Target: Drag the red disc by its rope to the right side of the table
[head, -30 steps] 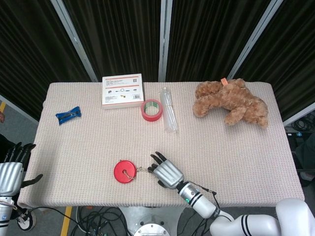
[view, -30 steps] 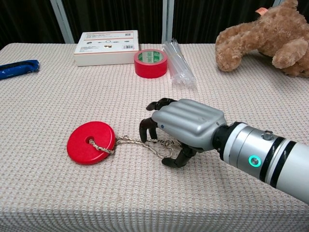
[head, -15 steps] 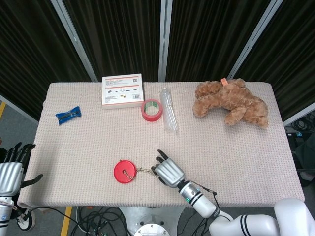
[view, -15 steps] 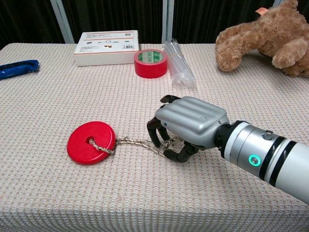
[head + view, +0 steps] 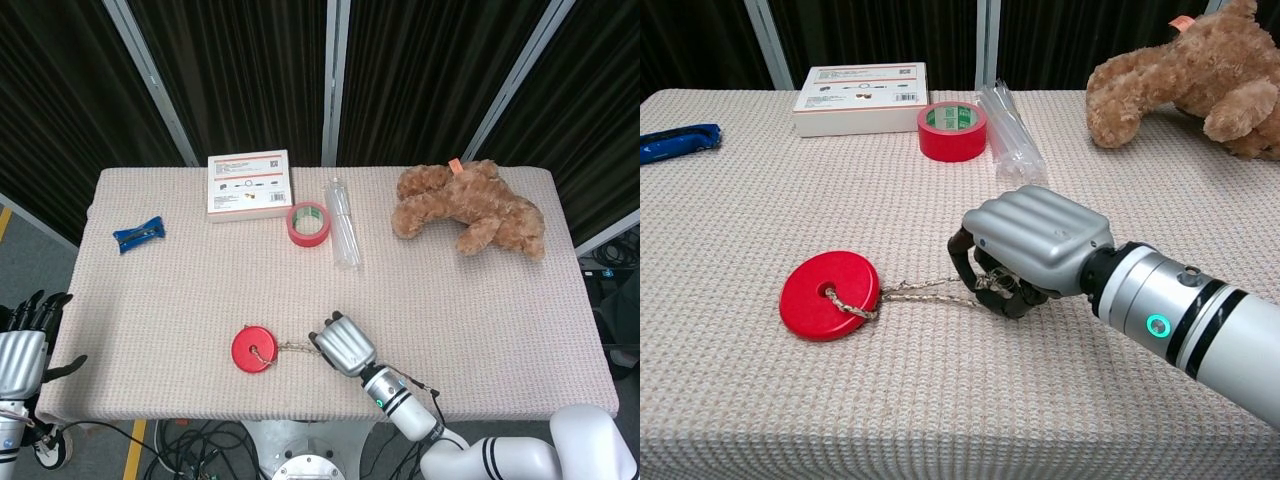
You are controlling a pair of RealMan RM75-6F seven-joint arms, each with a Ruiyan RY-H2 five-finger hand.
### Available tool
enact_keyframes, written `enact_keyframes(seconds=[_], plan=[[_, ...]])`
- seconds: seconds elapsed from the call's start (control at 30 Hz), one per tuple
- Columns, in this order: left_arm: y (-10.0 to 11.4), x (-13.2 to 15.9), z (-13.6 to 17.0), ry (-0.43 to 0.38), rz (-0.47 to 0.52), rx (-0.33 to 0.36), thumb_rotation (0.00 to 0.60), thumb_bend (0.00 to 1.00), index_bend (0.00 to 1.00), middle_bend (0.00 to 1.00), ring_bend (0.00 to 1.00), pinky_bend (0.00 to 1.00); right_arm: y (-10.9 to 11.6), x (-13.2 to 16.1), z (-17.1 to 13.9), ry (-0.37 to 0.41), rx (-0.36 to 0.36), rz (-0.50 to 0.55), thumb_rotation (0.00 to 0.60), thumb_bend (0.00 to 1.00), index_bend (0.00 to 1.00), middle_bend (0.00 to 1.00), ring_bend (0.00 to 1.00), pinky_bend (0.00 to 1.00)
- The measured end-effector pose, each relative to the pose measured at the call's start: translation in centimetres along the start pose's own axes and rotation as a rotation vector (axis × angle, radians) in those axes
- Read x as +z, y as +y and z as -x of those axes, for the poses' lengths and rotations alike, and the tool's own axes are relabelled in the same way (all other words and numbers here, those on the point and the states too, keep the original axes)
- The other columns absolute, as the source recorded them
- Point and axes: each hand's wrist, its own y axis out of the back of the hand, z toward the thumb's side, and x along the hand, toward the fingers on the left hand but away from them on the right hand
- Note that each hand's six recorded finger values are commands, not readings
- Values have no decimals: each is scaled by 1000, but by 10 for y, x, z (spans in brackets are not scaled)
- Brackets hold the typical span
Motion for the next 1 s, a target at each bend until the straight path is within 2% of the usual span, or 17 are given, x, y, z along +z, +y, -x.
enact_keyframes(seconds=[0.3, 0.6, 0.87, 1.0], plan=[[-1, 1, 0, -3, 1, -3, 600, 14, 139, 134, 24, 122, 1, -4, 0, -9, -29, -3, 600, 539, 929, 879, 647, 596], [-1, 1, 0, -2, 10, -4, 600, 13, 139, 134, 24, 122, 1, -11, -6, -23, -41, 8, 600, 571, 977, 914, 669, 616], [0, 2, 0, -7, 11, 1, 600, 13, 139, 134, 24, 122, 8, -30, -18, -57, -60, 18, 600, 581, 984, 922, 669, 616], [0, 2, -1, -5, 9, -1, 600, 14, 139, 134, 24, 122, 14, -51, -31, -105, -80, 18, 600, 582, 988, 925, 669, 616]])
